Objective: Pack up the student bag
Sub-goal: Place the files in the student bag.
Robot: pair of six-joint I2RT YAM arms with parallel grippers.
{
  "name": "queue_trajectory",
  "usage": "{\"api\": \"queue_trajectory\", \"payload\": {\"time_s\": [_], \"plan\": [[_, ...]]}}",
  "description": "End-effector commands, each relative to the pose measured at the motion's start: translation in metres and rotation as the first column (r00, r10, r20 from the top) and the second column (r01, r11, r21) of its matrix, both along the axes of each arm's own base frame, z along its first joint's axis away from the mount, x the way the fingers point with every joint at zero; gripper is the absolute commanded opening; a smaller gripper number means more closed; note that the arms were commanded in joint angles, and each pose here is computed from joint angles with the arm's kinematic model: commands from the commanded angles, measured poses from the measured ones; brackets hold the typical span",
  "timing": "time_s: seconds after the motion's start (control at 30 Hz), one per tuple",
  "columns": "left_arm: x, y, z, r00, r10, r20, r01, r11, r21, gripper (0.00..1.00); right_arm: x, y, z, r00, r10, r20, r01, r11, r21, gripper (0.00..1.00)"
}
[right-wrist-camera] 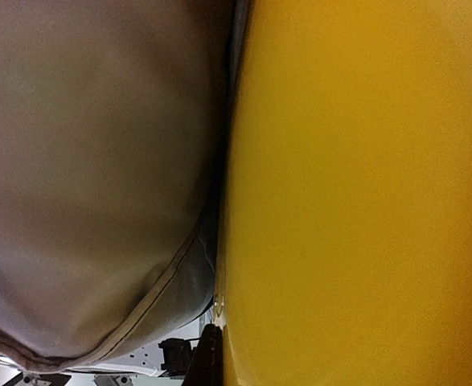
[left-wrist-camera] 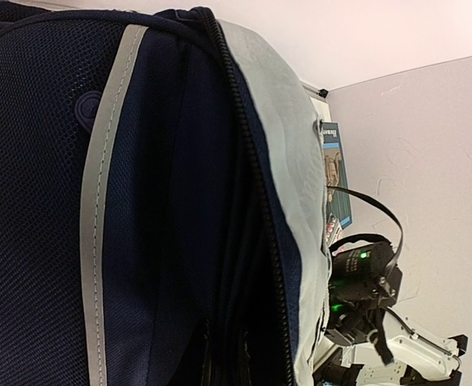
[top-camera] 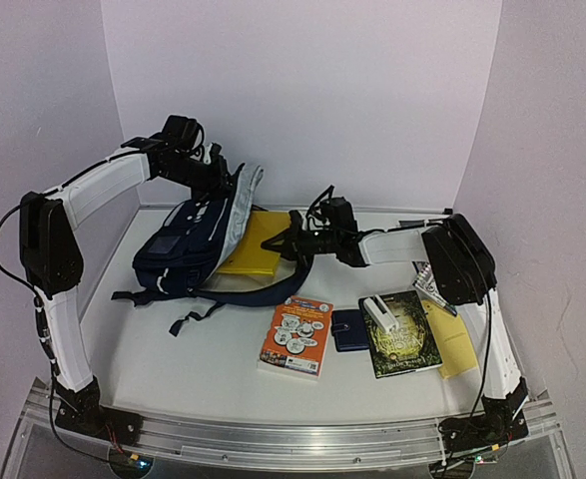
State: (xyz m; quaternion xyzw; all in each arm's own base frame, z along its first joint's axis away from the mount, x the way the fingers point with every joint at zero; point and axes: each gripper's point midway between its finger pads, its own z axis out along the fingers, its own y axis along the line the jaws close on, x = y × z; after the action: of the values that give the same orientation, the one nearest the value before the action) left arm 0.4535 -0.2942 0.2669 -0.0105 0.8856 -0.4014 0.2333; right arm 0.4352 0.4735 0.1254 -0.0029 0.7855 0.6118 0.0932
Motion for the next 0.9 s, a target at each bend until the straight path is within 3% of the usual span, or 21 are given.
{"api": "queue_trajectory", "payload": {"time_s": [0.0,0.03,0.13,0.23,0.47,0.53,0.7,0.87], "plan": [[-0.003,-0.019,0.092,0.967,-0.059,0.249,0.099,0.984,-0.151,0.00,0.014,0.016,0.012,0.996,-0.033,0.082,0.033,0.999,0.004,0.01],[-0.002,-0.017,0.091,0.967,-0.055,0.249,0.094,0.985,-0.148,0.00,0.016,0.013,0.003,0.996,-0.050,0.072,0.052,0.998,-0.033,0.08],[-0.002,-0.014,0.088,0.969,-0.047,0.244,0.082,0.987,-0.136,0.00,0.019,0.000,-0.008,0.992,-0.077,0.098,0.092,0.984,-0.153,0.44],[-0.003,-0.009,0.088,0.968,-0.032,0.247,0.065,0.990,-0.128,0.00,0.022,-0.017,-0.003,0.985,-0.109,0.134,0.142,0.953,-0.267,0.71],[-0.002,-0.004,0.085,0.969,-0.022,0.246,0.055,0.990,-0.127,0.00,0.020,-0.048,0.008,0.969,-0.170,0.178,0.230,0.881,-0.414,0.89],[-0.002,-0.005,0.083,0.970,-0.027,0.243,0.060,0.990,-0.130,0.00,0.019,-0.053,0.012,0.966,-0.166,0.198,0.237,0.873,-0.427,0.85],[0.000,-0.008,0.077,0.972,-0.037,0.234,0.070,0.988,-0.137,0.00,0.022,-0.041,0.009,0.968,-0.134,0.212,0.213,0.884,-0.416,0.49],[0.001,-0.010,0.076,0.972,-0.044,0.230,0.078,0.987,-0.138,0.00,0.033,-0.021,-0.005,0.969,-0.121,0.217,0.202,0.891,-0.406,0.25]]}}
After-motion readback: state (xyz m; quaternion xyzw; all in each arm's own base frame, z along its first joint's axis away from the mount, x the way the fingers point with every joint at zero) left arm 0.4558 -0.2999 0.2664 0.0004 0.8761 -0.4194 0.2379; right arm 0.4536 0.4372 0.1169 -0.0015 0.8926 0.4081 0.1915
